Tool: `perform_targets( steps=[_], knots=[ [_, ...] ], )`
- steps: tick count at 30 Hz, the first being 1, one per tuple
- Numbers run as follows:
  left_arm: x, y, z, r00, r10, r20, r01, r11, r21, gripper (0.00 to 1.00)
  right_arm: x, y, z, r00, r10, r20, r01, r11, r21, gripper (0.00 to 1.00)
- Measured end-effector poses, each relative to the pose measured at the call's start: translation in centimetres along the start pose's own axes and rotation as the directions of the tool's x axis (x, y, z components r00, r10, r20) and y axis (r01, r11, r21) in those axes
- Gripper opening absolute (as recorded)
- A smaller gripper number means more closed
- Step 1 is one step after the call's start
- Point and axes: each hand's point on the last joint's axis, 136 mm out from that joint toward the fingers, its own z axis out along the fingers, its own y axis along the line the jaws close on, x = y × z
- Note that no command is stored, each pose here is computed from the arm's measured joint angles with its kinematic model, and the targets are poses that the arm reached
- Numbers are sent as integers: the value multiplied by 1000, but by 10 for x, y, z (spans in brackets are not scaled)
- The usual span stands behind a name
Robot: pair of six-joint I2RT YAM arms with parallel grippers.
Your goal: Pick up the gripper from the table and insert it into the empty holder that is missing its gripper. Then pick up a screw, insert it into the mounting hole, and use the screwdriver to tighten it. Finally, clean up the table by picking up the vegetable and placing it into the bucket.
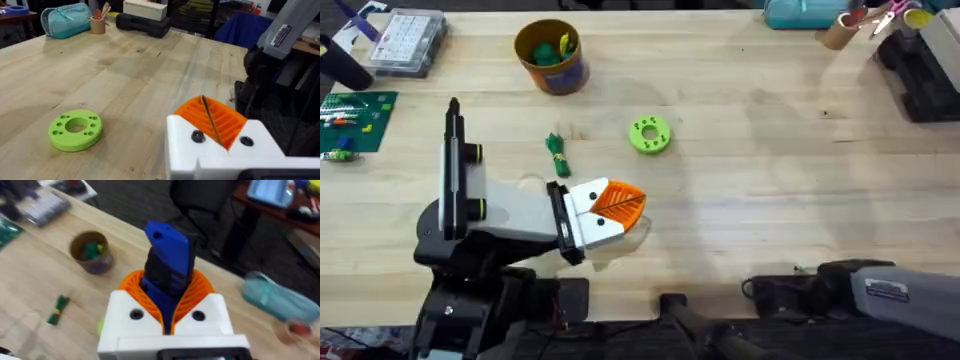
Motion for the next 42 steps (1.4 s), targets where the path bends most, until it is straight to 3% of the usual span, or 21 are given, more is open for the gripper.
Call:
perform_targets(
  steps=[9, 14, 20, 26, 31, 35, 42],
  knots=[
    [0, 0, 0, 1000, 0, 0, 0, 1000, 0, 12, -57, 78, 3, 975, -36, 218, 92, 963, -252, 50],
    [0, 0, 0, 1000, 0, 0, 0, 1000, 0, 12, -73, 110, 4, 959, -33, 282, 133, 930, -343, 50],
    [0, 0, 0, 1000, 0, 0, 0, 1000, 0, 12, -77, 159, 2, 953, -13, 302, 170, 850, -499, 49],
    [0, 0, 0, 1000, 0, 0, 0, 1000, 0, 12, -89, 201, -15, 930, -7, 369, 240, 771, -590, 50],
    [0, 0, 0, 1000, 0, 0, 0, 1000, 0, 12, -84, 228, -28, 930, -2, 367, 268, 688, -675, 49],
    [0, 0, 0, 1000, 0, 0, 0, 1000, 0, 12, -79, 238, -40, 935, 7, 354, 272, 629, -728, 49],
    [0, 0, 0, 1000, 0, 0, 0, 1000, 0, 12, -75, 241, -49, 938, 14, 348, 270, 600, -753, 50]
  ],
)
